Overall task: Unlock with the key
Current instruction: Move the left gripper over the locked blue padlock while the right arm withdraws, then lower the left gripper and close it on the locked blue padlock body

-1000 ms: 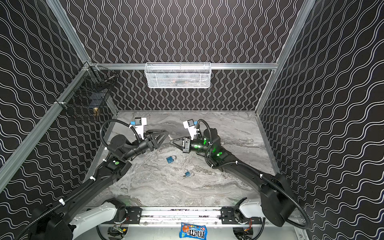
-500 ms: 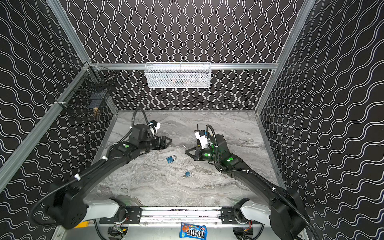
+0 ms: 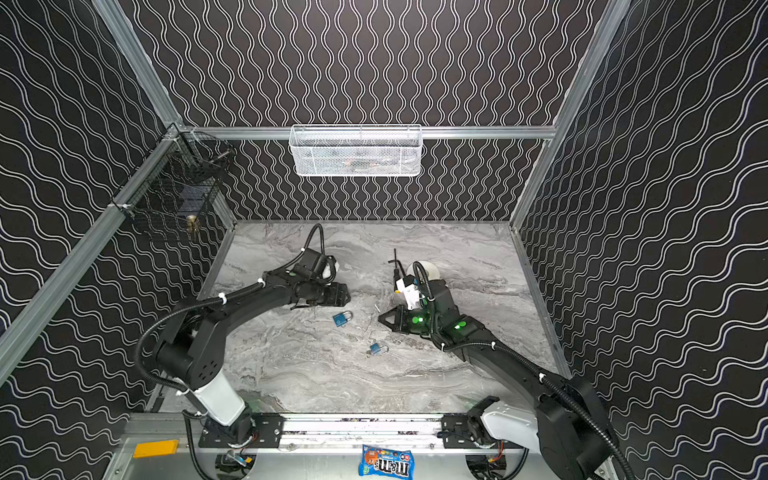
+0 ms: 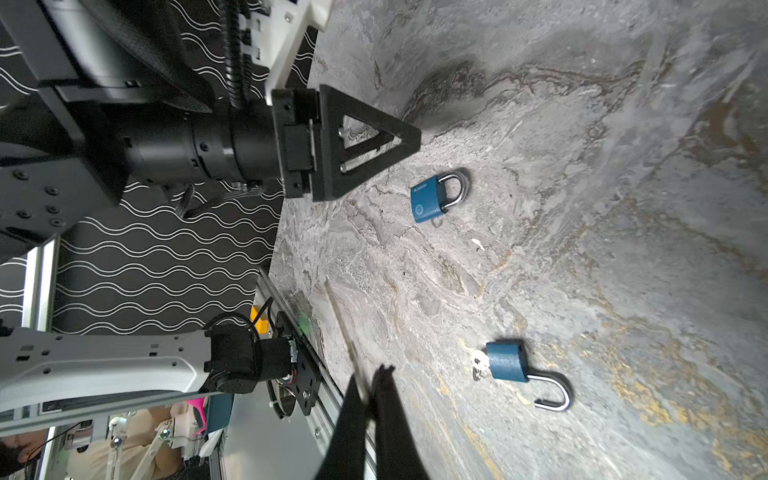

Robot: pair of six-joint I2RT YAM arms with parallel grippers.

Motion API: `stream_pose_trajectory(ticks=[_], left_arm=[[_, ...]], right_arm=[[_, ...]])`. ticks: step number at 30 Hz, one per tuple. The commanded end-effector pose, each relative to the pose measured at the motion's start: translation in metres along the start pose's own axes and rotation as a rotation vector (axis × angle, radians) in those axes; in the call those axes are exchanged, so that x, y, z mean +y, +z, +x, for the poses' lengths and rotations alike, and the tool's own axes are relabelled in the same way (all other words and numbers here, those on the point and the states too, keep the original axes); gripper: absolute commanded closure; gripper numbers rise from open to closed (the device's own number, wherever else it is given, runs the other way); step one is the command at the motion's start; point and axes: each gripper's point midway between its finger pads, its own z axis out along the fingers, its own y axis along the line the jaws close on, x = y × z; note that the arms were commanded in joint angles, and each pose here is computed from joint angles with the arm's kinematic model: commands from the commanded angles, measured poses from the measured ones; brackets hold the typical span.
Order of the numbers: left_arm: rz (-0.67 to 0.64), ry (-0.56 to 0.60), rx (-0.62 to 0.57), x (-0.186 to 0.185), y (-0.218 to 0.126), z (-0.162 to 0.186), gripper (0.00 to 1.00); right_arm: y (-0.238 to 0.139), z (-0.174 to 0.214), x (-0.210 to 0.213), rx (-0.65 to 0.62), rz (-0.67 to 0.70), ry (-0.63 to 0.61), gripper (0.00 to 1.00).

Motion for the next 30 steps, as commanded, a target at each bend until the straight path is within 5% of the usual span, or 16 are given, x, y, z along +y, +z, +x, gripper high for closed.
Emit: stream_pose_trajectory(ticks=[1, 30], left_arm=[[-0.017, 0.03, 0.017, 0.0, 0.009, 0.0, 0.24], [-0.225, -0.003, 0.166, -0.003, 0.031, 0.071, 0.22]], right_arm=[[-0.003, -0.007, -0.001, -0.043, 0.018, 0.003, 1.0], [-0.007, -0.015, -0.001, -0.043, 0.001, -0.038, 1.0]])
